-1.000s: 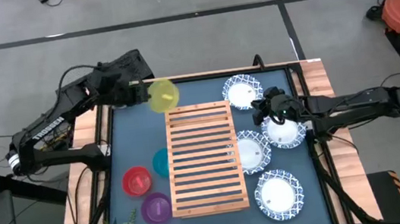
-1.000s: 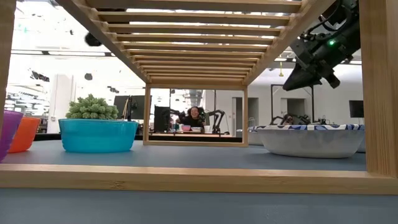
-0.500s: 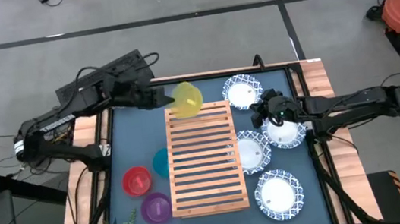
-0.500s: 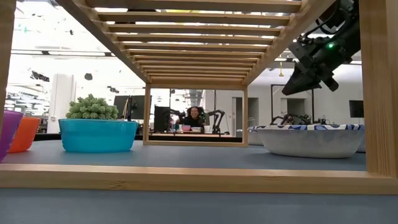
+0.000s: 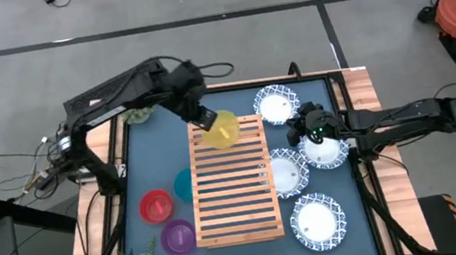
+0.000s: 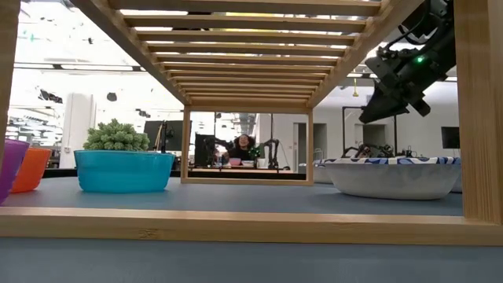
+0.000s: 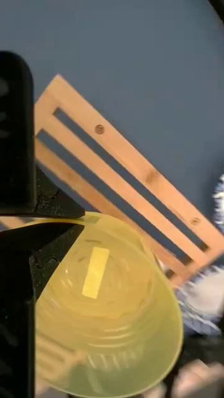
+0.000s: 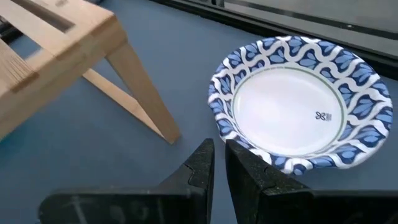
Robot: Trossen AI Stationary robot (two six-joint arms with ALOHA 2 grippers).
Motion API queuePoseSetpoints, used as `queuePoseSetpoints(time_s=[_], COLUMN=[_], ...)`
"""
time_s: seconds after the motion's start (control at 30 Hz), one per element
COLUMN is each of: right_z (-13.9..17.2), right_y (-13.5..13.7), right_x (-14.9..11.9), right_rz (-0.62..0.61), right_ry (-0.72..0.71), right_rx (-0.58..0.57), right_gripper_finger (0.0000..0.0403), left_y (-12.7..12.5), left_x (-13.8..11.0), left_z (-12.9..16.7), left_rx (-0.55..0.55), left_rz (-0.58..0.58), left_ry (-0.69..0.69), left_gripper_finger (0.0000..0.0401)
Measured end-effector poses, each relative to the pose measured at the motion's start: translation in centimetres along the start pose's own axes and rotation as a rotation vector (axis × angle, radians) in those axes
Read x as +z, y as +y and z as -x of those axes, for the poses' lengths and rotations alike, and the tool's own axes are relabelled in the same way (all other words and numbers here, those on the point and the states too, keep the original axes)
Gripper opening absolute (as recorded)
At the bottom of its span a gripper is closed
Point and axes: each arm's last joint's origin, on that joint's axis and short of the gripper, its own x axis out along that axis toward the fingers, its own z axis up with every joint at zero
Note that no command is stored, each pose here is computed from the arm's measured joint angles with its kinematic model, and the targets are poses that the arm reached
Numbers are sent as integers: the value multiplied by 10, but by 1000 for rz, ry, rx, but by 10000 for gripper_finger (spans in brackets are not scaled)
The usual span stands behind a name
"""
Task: Place and stack bowls onto a shelf
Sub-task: Put the small yellow bowl on the shelf
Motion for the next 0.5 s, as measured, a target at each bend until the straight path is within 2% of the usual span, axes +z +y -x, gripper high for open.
queuePoseSetpoints(time_s=[0.13, 0.27, 0.5], right_z=[0, 0, 0], right_y=[-2, -2, -3], right_x=[-2, -3, -4], right_rz=[14, 19, 26], right_ry=[24, 32, 43], right_rx=[-15, -21, -28], right_gripper_finger=[68, 68, 68], left_y=[-1, 0, 5], left_x=[7, 10, 8], left_z=[-24, -42, -43], left_rx=[8, 17, 134], left_rz=[-65, -82, -94], left_ry=[73, 121, 114], left_gripper_finger=[0, 0, 0])
